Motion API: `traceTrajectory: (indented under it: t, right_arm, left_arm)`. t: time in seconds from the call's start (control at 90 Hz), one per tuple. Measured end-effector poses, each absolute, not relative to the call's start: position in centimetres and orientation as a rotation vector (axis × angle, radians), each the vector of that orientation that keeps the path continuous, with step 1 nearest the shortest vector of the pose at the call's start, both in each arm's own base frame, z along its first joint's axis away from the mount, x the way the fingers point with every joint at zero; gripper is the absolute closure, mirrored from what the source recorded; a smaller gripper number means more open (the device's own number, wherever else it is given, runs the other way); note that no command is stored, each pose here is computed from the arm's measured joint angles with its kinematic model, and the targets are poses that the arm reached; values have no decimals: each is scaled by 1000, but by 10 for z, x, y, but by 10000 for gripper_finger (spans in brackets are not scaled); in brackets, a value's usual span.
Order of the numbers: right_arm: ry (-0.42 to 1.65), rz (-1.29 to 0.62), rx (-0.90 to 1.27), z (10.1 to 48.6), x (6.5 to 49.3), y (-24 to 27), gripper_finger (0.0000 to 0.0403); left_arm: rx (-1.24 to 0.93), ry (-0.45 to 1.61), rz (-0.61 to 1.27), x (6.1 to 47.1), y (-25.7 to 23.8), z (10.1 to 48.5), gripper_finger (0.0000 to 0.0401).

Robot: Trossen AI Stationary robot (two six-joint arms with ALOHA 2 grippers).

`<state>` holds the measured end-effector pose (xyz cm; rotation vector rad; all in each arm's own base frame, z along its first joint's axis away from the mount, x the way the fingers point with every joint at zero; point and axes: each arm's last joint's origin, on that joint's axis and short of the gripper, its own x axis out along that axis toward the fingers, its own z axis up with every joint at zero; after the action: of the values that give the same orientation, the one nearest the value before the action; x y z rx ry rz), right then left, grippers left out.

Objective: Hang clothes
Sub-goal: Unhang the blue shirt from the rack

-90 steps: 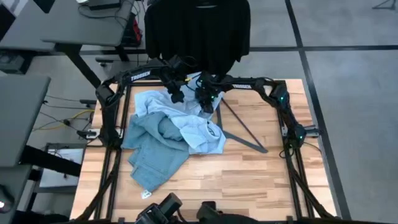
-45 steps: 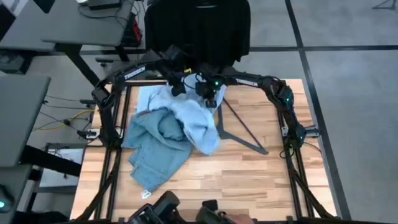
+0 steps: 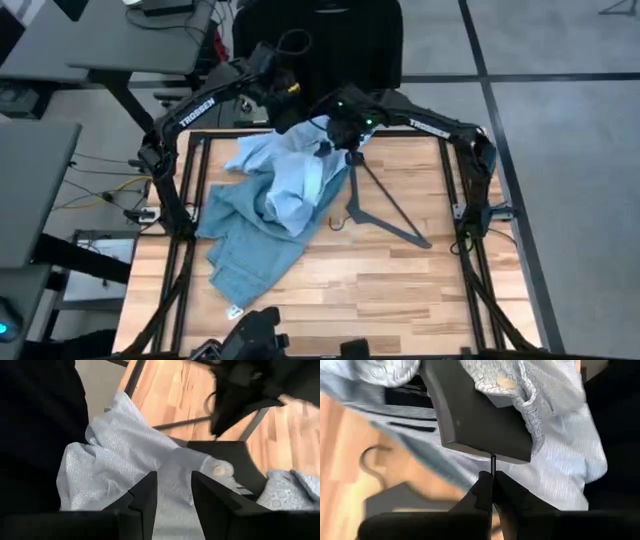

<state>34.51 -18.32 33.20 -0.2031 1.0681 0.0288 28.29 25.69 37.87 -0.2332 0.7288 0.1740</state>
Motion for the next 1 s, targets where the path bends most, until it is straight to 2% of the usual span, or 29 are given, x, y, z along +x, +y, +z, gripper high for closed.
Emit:
traceTrajectory:
  t: [0.133,0.311,0.544,0.778,0.911,1.0]
  right_arm:
    - [1067,-34,-274,362,324,-167,402]
    - [926,-124,-302,411,288,-150,401]
    - [784,-173,-312,448,255,-127,402]
    - [794,-201,-168,451,245,-117,402]
    - [824,-256,-22,443,243,-120,402]
    - [883,-277,48,430,242,-125,388]
  left_arm:
    - [-255,700,174,289,248,390,298]
    - [-268,627,143,303,223,418,298]
    - [-213,508,42,324,175,457,298]
    - [-227,564,54,337,148,452,298]
    - [-239,591,88,340,148,444,298]
    - [-226,630,125,340,156,433,298]
